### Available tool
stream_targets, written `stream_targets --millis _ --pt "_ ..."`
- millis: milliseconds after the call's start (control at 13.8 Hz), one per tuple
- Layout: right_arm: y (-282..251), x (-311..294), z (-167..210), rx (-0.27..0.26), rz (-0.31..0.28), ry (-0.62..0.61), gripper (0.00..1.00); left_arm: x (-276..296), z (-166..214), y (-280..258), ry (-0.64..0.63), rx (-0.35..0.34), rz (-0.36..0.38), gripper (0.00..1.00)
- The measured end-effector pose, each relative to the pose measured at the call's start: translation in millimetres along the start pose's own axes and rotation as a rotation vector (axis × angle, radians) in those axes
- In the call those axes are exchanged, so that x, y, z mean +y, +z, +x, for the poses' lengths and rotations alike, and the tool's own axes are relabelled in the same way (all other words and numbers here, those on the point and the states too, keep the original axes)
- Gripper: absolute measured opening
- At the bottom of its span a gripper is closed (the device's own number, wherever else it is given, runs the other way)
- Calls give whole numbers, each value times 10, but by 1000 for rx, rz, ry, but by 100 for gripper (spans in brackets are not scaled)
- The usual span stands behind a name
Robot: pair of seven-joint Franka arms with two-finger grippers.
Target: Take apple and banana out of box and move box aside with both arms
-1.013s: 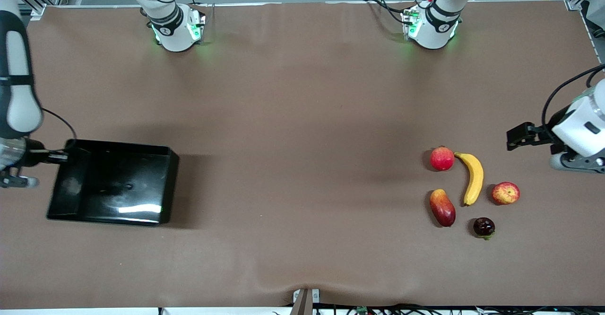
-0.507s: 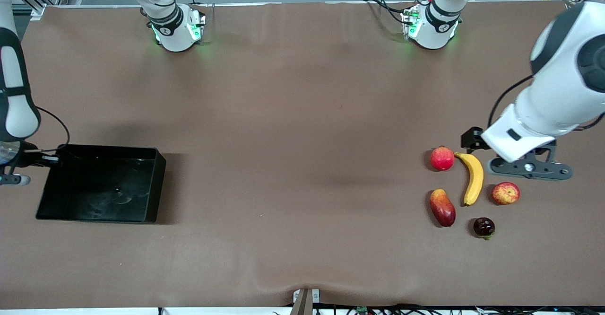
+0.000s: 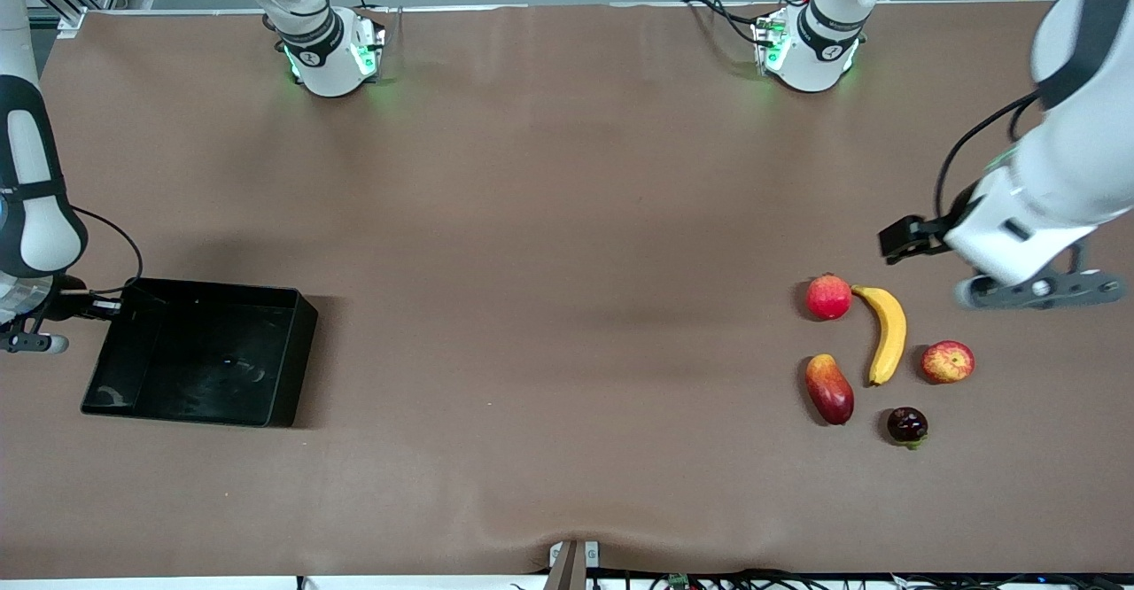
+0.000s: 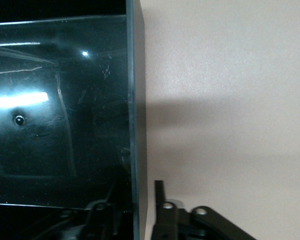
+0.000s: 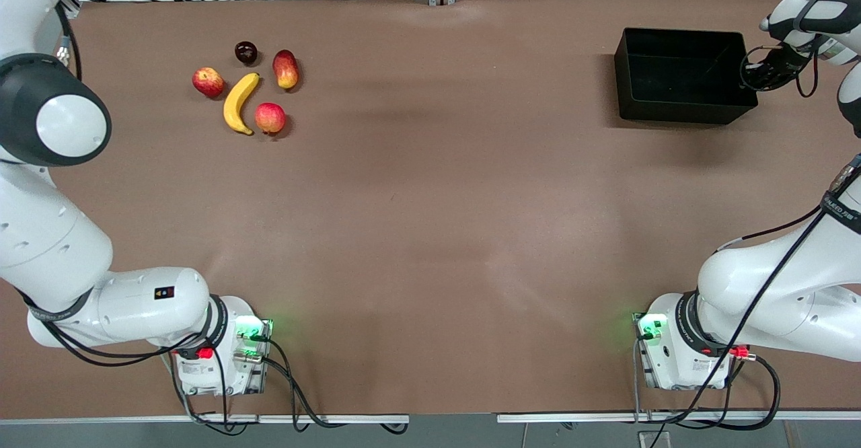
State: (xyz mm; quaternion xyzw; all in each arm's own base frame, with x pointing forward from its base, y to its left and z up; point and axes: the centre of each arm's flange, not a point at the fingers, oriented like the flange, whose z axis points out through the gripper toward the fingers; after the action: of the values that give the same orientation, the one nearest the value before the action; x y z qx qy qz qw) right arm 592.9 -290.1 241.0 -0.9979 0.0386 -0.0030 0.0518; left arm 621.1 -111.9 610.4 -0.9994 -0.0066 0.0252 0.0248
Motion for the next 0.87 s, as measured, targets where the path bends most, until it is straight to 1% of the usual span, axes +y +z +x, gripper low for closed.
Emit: stream_targets --millis 72,145,217,289,362,434,724,868 --pt "-67 -20 49 15 -3 -7 51 -109 -47 -69 -3 5 -3 100" --pt "-198 -63 132 41 -10 -19 60 -182 -110 -112 -5 5 3 100" --pt "-381 -151 240 74 -20 -38 72 -226 -184 -130 -14 2 14 100" --pt "-610 -293 351 112 -32 -63 81 -252 -270 -136 -22 -4 21 100" --pt "-839 -472 431 139 -39 -86 92 -284 -363 -138 -32 -11 20 100" --pt "-1049 -682 469 147 -36 -97 100 -343 -453 -136 -37 -11 16 100" --pt "-1650 -1537 410 100 4 -60 100 -700 -801 -103 -11 5 7 100" --pt "-1942 -1919 302 67 19 -28 100 -733 -913 -124 2 11 9 100"
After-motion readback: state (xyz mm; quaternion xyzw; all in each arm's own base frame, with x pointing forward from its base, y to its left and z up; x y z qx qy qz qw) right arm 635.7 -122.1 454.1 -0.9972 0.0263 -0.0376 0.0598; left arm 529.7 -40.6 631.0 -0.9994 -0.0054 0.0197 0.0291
